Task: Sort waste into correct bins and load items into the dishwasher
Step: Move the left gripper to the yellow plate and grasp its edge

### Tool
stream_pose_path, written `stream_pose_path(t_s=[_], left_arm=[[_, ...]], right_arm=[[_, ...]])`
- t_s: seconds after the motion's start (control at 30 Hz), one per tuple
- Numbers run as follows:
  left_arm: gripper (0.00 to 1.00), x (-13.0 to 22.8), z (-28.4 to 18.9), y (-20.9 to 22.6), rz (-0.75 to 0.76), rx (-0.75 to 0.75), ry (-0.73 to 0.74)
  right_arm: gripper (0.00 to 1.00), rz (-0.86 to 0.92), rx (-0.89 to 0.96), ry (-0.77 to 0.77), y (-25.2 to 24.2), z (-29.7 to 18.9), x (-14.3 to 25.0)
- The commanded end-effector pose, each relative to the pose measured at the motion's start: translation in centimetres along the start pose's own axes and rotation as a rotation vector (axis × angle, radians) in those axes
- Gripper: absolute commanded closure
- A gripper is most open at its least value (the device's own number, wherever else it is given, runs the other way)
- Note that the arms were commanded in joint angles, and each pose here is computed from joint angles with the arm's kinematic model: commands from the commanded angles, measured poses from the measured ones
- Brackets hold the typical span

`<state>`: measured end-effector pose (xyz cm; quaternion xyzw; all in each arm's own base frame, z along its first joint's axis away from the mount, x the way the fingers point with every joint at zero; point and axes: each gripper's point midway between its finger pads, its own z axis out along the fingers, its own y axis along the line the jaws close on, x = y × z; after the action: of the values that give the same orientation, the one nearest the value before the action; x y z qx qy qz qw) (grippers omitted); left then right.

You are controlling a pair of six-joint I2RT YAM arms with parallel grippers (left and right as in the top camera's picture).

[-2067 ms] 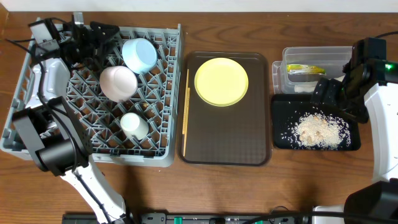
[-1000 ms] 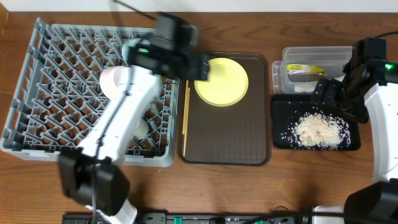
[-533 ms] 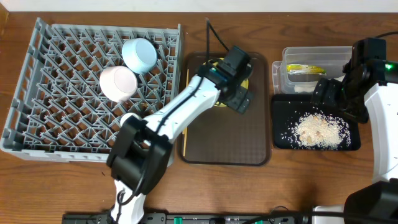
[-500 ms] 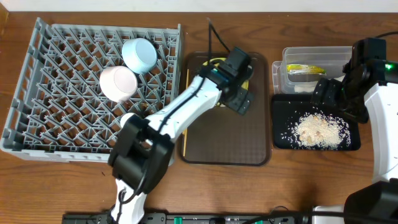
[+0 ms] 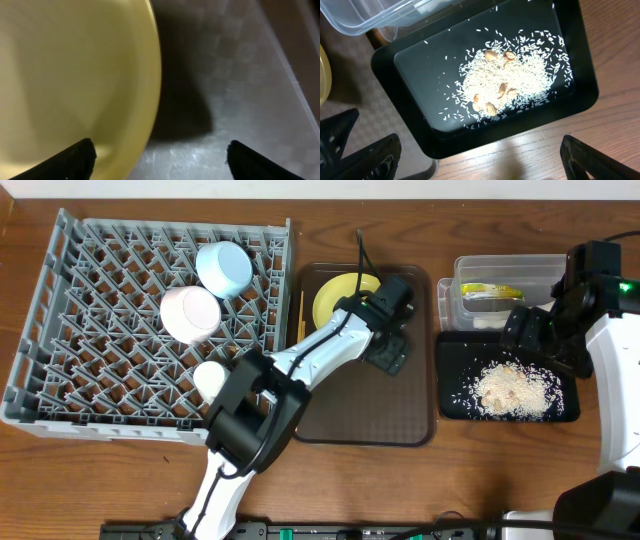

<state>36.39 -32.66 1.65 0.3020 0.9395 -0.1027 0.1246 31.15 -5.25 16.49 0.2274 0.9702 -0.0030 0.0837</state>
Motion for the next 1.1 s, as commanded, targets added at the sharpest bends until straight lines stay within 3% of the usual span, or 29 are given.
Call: stream_pose_path(t_s=[0.0,0.3,0.7,1.07], left_arm=[[0.2,0.1,0.7,0.3,0.012,-0.014,0.007],[0.68,1.1,0.8,0.4,0.008,-0.017,0.047],[0.88,1.1,0.8,0.4,0.008,-0.017,0.045],[0.92,-0.8,-1.2,0.0,0.014,-0.011,-0.014]], right_arm=[[0.01,0.012,-0.004,-0.024,-0.5,-0.7,-0.3],[0.01,0.012,-0.004,-0.024,-0.5,-0.7,-0.3],[0.01,0.011,-0.004,-0.023,-0.5,-0.7,-0.2],[0.01,0.011,-0.003,-0.02,-0.6,-0.7,-0.2]])
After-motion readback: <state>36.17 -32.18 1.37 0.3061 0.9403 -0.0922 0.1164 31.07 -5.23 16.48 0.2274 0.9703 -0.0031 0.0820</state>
